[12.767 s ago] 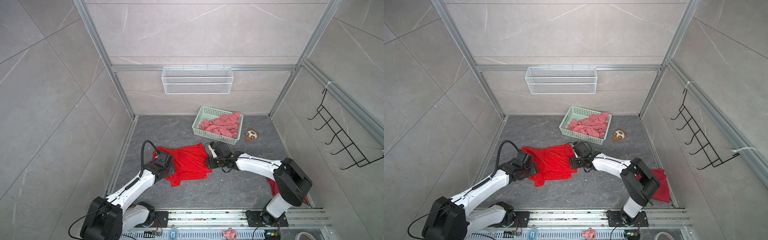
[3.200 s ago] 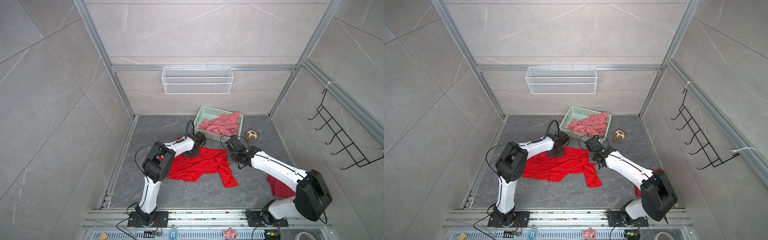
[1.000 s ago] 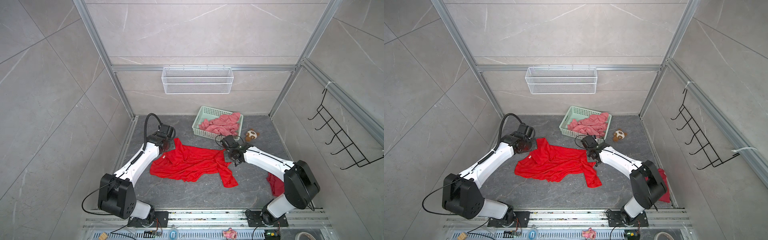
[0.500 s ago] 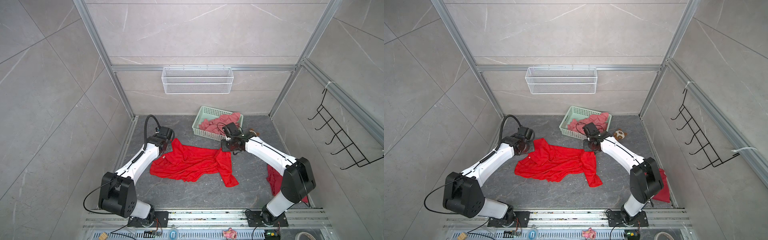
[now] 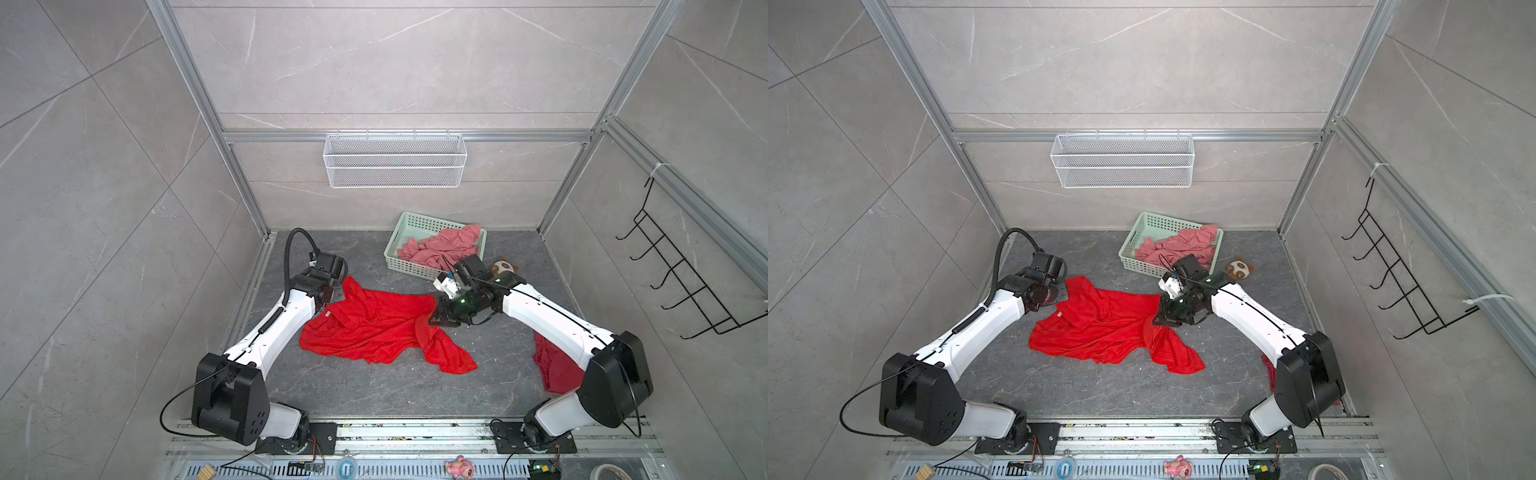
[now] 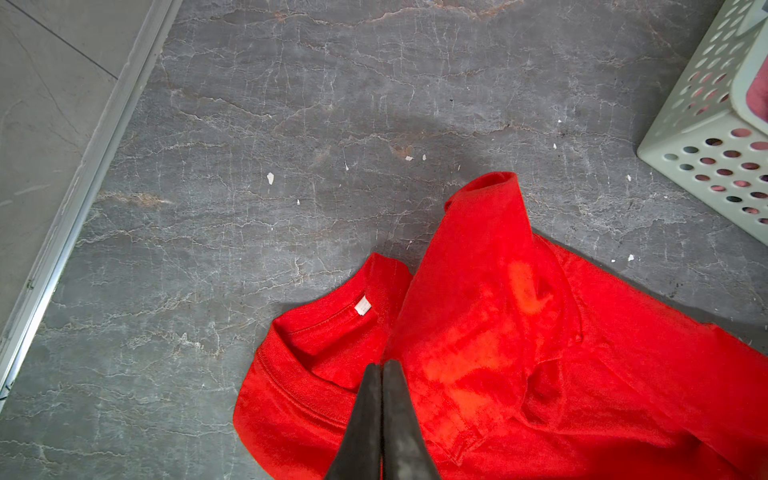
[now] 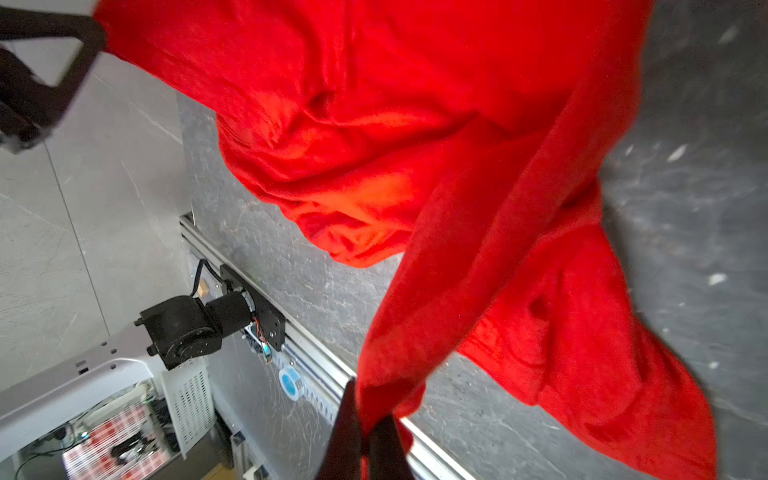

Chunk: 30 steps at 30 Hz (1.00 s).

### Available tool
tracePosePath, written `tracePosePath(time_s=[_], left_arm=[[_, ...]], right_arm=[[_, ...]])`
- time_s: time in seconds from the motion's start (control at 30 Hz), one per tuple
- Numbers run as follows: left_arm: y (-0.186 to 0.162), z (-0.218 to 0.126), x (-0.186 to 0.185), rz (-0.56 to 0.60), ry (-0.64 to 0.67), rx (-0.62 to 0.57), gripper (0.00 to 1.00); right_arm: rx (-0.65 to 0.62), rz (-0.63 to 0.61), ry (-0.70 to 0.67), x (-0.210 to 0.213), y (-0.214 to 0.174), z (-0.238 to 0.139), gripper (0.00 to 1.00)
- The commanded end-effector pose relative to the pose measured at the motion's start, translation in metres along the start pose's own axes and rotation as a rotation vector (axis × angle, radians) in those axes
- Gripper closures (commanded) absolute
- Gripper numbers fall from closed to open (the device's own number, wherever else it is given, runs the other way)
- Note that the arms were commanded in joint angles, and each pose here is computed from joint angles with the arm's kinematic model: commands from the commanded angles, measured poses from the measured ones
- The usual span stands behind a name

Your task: Fold and stack the t-shirts

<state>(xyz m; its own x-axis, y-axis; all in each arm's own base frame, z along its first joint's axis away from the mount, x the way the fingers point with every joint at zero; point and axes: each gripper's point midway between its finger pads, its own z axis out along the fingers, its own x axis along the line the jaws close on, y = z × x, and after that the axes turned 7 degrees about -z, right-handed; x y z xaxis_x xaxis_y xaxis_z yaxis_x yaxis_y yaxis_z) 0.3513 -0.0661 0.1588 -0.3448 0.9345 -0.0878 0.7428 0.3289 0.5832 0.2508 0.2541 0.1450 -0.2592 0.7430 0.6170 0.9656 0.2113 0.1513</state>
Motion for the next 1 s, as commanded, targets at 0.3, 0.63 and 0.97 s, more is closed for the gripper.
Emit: tracePosePath(time_s=[0.3, 0.63, 0.97], left_arm=[[0.007, -0.003, -0.009, -0.011, -0.056, -0.026, 1.0], [0.011, 0.002, -0.016, -0.01, -0.063, -0.017, 1.0], [0.014, -0.001, -0.019, -0.017, -0.078, -0.019, 1.0]], right_arm=[[-0.003, 0.038, -0.369, -0.09, 0.032, 0.037, 1.0], [-0.071, 0.018, -0.644, -0.139, 0.032, 0.014, 0.63], [-0.346, -0.113, -0.564, -0.076, 0.028, -0.042, 0.49]])
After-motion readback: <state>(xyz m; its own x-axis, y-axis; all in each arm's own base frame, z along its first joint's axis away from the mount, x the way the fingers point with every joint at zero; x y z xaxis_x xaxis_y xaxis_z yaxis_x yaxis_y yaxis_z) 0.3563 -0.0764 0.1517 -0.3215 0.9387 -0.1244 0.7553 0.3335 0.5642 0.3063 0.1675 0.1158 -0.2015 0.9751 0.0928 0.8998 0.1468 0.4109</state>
